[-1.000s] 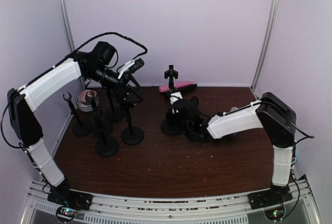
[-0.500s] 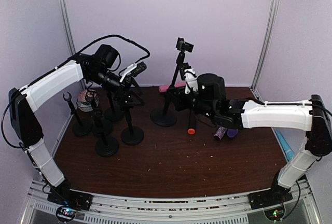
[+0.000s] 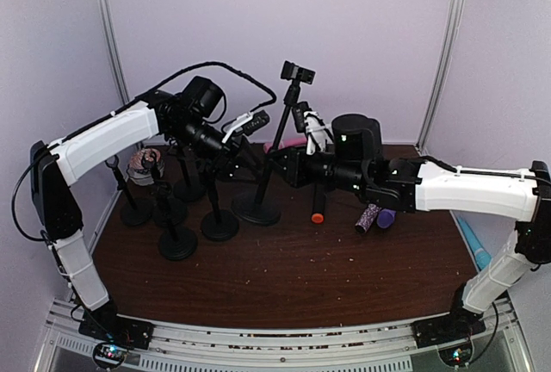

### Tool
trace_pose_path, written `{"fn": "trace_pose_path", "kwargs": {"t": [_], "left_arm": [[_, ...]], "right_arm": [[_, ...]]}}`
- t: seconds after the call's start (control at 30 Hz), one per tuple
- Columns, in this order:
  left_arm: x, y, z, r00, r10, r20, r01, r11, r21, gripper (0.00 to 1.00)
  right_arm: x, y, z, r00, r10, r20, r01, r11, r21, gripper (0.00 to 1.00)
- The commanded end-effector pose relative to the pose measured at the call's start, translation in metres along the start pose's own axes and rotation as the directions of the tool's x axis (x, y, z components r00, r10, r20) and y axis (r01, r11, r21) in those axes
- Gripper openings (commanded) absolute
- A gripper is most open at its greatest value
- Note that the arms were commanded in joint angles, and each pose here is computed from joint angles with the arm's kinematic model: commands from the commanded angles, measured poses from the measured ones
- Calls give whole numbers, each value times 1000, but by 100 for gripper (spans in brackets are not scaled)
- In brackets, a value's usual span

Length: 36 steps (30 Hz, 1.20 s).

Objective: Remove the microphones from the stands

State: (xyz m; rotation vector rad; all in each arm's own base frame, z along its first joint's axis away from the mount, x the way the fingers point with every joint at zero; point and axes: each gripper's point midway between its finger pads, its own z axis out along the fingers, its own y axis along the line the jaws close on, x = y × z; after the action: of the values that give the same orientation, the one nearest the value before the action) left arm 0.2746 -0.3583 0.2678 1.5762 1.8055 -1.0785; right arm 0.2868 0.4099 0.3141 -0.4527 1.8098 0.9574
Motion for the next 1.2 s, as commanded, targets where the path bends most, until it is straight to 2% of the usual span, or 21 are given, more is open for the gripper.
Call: {"fn": "trace_pose_path", "kwargs": {"t": [0.0,0.1,0.3,0.47,0.67,0.7,0.73,0.77,0.83,0.87,0.97,1.03,1.1,1.17], "left_arm": [[-13,-10,2,999,6,50,-9,998,56,60],[-12,-17,3,998,-11,62,5,995,98,55],[-12,-28,4,997,-15,73,5,990,141,31],[-6,-31,5,998,-23,67,13,988,154,36],[-4,-34,5,997,-23,67,12,987,162,35],[-4,-34,6,997,-23,67,12,987,162,30],[-4,-34,5,997,-21,70,10,987,159,19],[-5,-33,5,997,-18,72,7,988,155,2],[-9,-33,3,997,-15,78,3,989,150,0],[-11,-33,2,997,-11,81,-1,989,145,0],[-19,-30,-2,996,1,88,-11,993,115,0],[-24,-24,-5,996,4,94,-12,997,79,0],[-29,-19,-8,994,3,106,-8,999,47,0],[-35,-17,-10,993,12,119,-16,999,29,0]], "right_arm": [[-56,36,-21,989,44,142,-27,993,-116,0],[-60,40,-22,986,59,154,-37,989,-140,0],[-68,45,-27,980,77,185,-46,985,-168,0],[-72,46,-31,978,73,197,-40,985,-169,0],[-72,46,-33,978,68,198,-35,986,-163,0],[-73,46,-34,978,68,198,-35,986,-163,0],[-73,46,-33,978,67,198,-34,986,-164,0],[-72,46,-33,978,67,197,-35,986,-164,0],[-72,45,-32,978,75,194,-44,986,-161,0],[-72,44,-32,978,83,194,-53,986,-156,3],[-74,38,-31,972,133,192,-109,986,-130,37],[-70,31,-27,973,160,166,-147,985,-91,52],[-65,26,-24,971,191,142,-184,981,-60,59],[-59,22,-22,969,215,125,-212,977,-35,60]]}}
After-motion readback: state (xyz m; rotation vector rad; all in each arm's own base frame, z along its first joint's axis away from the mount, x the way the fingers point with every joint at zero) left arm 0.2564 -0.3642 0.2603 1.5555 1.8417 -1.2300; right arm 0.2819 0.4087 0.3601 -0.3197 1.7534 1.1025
